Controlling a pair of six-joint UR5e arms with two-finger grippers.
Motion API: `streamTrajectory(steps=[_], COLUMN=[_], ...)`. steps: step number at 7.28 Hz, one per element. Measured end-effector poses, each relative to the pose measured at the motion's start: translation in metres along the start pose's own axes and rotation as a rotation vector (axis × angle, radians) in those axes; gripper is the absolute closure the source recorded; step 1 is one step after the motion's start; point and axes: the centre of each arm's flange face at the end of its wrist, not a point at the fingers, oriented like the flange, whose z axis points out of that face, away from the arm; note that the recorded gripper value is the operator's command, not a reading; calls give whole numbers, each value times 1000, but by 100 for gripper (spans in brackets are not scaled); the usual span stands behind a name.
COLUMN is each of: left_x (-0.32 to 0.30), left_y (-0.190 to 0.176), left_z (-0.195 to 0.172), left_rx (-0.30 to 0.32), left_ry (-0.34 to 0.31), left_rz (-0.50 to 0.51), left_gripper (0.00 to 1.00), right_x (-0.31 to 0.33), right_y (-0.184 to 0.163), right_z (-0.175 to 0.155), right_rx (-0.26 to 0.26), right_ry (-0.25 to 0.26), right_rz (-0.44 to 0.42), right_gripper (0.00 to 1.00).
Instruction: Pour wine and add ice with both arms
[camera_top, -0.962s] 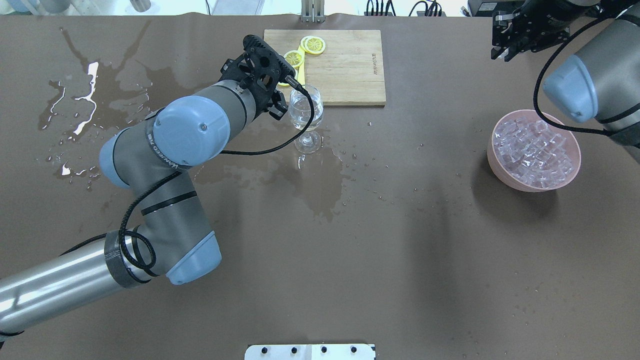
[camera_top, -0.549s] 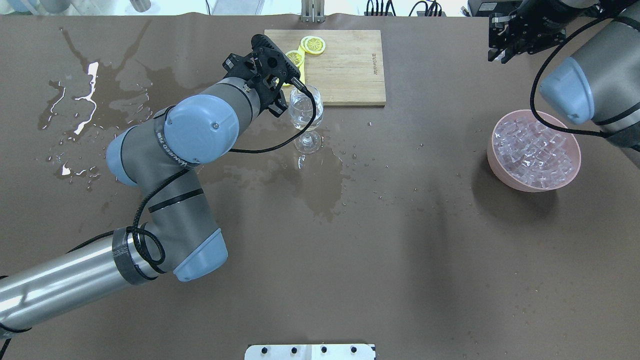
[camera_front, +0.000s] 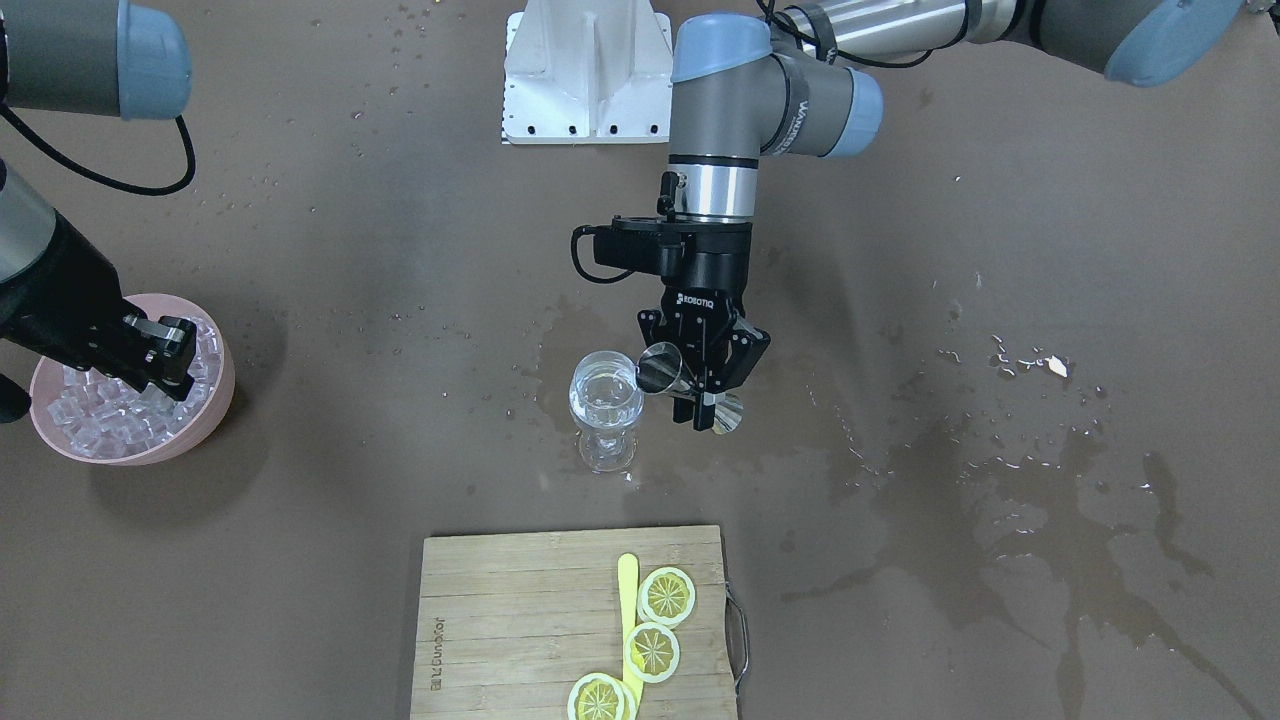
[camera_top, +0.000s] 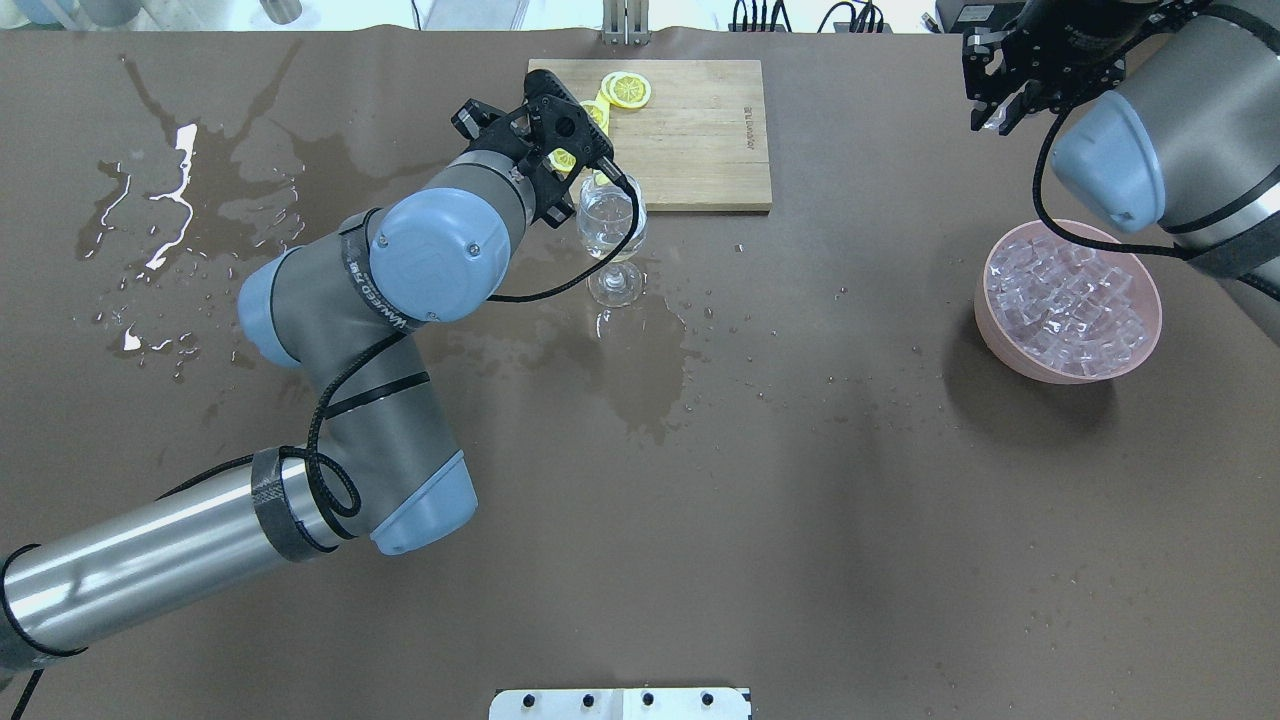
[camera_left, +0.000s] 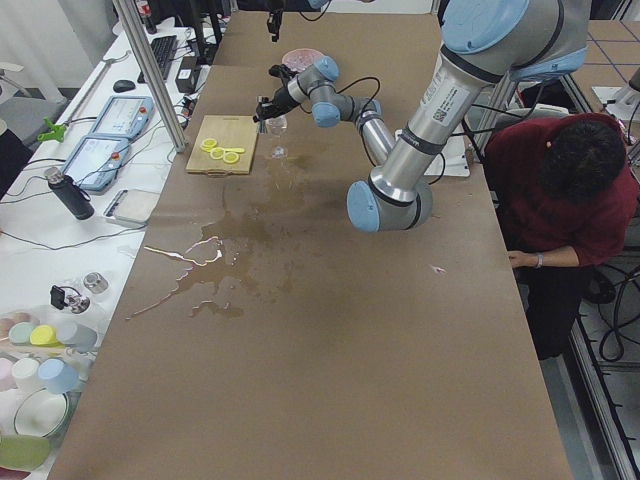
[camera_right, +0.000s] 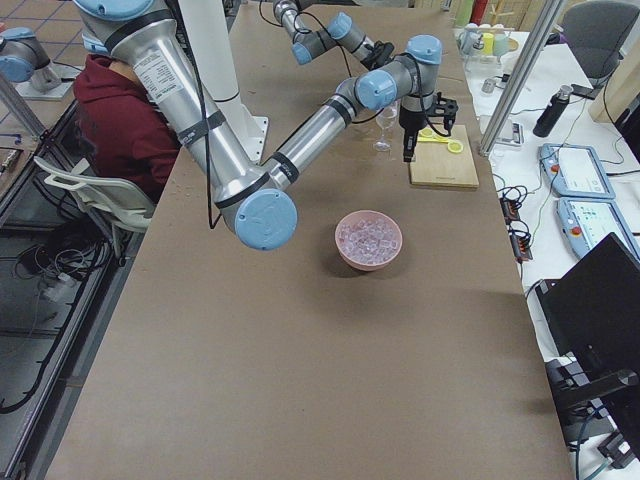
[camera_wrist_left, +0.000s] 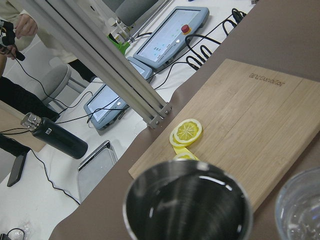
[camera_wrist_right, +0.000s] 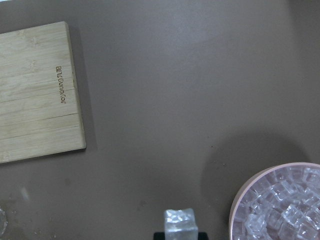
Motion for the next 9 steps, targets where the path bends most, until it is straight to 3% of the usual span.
streamTrajectory(steps=[4,9], left_x=[15,28], left_y=[3,-4], left_z=[0,-5], left_rx=[7,20], left_ry=[-45,-73], left_rz=[71,191], left_gripper=[100,100], right_x=[-2,-20], right_y=[-2,4], right_z=[1,-10], right_rx=[38,63], right_ry=[81,63], right_rz=[23,24], right_gripper=[96,96])
